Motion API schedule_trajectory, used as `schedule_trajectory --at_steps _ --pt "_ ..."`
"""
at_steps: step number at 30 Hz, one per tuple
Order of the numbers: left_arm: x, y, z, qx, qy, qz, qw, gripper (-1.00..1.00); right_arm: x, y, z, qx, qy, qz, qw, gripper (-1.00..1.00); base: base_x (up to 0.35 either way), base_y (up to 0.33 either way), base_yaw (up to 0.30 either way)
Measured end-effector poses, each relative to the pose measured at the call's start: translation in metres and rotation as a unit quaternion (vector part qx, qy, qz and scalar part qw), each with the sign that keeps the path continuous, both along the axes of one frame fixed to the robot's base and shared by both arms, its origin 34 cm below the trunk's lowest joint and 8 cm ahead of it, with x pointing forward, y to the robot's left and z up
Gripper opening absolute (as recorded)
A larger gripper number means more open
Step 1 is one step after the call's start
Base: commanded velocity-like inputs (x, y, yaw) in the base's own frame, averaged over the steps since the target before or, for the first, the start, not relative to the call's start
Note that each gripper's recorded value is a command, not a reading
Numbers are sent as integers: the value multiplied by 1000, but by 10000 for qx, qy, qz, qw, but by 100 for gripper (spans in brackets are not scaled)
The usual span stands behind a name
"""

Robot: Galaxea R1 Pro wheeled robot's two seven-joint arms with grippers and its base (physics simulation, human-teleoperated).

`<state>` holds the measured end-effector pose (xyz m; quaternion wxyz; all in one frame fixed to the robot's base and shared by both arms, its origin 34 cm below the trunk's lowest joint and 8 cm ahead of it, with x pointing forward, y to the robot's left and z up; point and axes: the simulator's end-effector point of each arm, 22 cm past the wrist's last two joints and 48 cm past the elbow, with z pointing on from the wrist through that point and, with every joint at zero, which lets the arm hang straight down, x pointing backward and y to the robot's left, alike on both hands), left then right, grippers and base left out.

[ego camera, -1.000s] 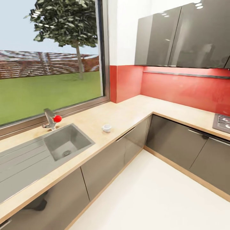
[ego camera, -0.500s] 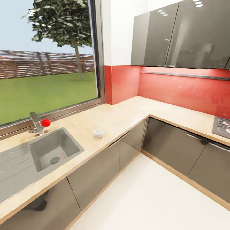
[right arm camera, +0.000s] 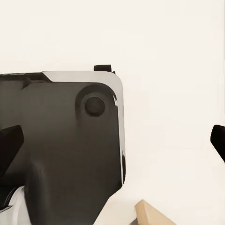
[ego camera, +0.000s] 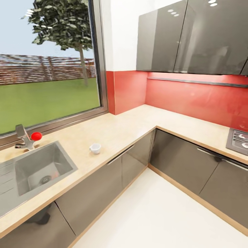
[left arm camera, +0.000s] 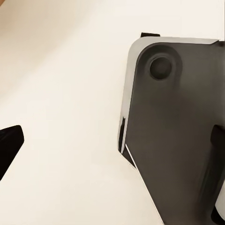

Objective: Set up a coffee station on the kitchen countertop: keep the coffee maker on the countertop, move the bottle of coffee from the kitchen shelf to the counter next to the coffee maker, place a paper coffee filter on top of the coffee maker, put the saucer next to the coffee maker with the coffee cup on the saucer, and place the electric kettle next to the coffee maker.

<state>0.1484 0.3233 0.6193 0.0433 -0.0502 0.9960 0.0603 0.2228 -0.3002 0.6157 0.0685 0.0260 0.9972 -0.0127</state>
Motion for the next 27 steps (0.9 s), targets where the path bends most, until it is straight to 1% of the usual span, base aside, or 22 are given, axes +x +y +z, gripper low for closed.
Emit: schedule_trajectory --at_steps 14,27 --pt "0 0 0 0 0 0 10000 100 0 1 0 4 0 0 10000 100 162 -235 14" --pt "2 1 0 3 -31 5 10000 100 3 1 1 8 -34 1 10000 100 162 -235 234"
